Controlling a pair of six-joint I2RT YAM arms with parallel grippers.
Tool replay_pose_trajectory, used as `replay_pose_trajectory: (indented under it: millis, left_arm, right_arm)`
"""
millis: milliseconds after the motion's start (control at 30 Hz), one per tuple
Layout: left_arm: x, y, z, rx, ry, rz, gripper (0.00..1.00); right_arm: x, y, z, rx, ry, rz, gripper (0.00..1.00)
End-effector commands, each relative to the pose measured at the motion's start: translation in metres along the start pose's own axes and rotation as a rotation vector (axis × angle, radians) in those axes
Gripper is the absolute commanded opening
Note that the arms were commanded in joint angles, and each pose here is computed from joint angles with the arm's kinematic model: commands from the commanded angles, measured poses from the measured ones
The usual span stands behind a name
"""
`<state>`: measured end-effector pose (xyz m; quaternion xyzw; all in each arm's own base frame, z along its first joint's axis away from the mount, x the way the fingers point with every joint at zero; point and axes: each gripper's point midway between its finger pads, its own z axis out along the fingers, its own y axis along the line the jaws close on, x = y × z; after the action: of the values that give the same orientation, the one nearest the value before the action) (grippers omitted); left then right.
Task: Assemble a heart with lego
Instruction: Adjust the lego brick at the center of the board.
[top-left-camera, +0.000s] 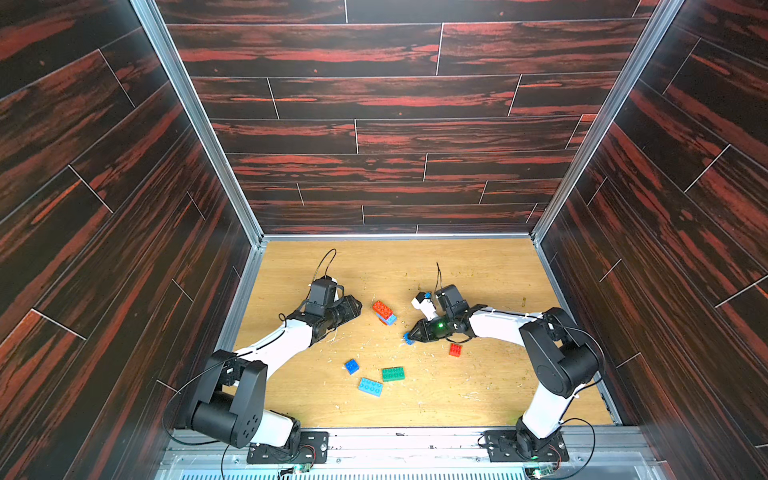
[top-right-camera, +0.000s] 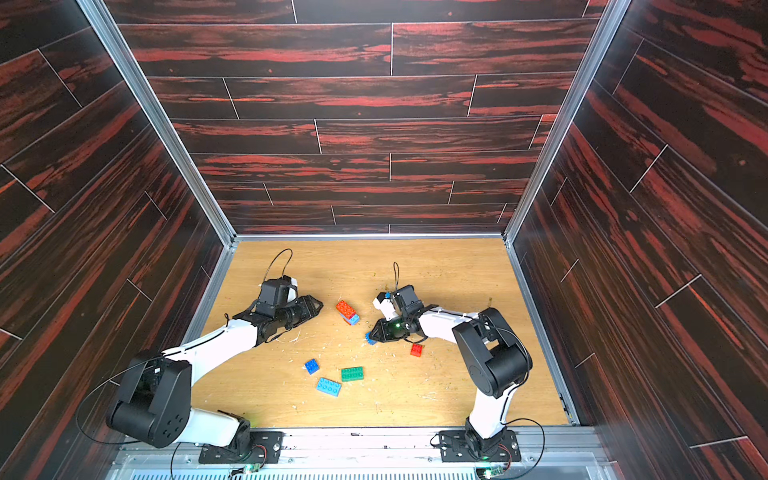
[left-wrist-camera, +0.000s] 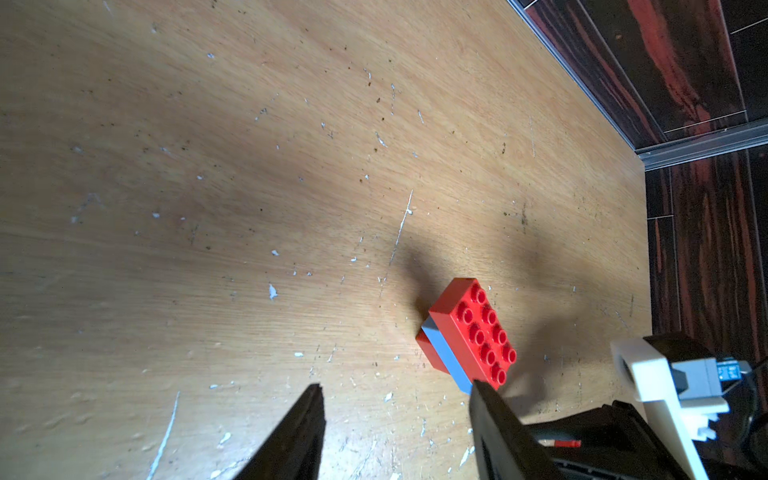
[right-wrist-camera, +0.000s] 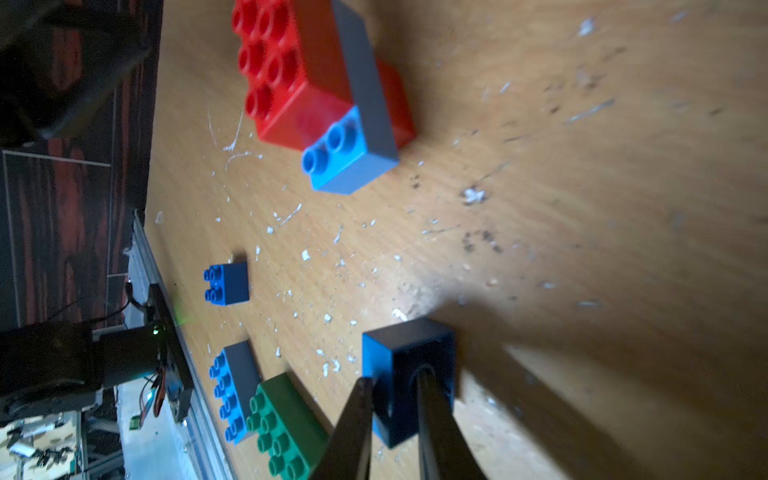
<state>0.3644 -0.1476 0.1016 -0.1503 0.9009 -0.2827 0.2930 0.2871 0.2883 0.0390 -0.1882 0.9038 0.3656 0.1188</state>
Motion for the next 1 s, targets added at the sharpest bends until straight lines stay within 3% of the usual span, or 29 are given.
replay_pose_trajectory:
  millis: [0, 133, 633, 967]
  left_arm:
    - [-0.002, -0.001, -0.001, 0.001, 0.006, 0.007, 0.6]
    - [-0.002, -0.001, 0.0, 0.0, 0.007, 0.005, 0.6]
    - [-0.001, 0.002, 0.0, -0.014, 0.008, 0.008, 0.6]
    - [-0.002, 0.003, -0.003, -0.026, 0.003, 0.015, 0.6]
  right_arm:
    - [0.004, -0.023, -0.003, 0.095, 0.001, 0.023, 0.22]
    - [0.003, -0.033, -0.007, 0.154, -0.009, 0.022, 0.29]
    - [-0.001, -0.065, -0.038, 0.281, -0.077, 0.062, 0.29]
    - [0.01, -0.059, -0.057, 0.301, -0.116, 0.046, 0.26]
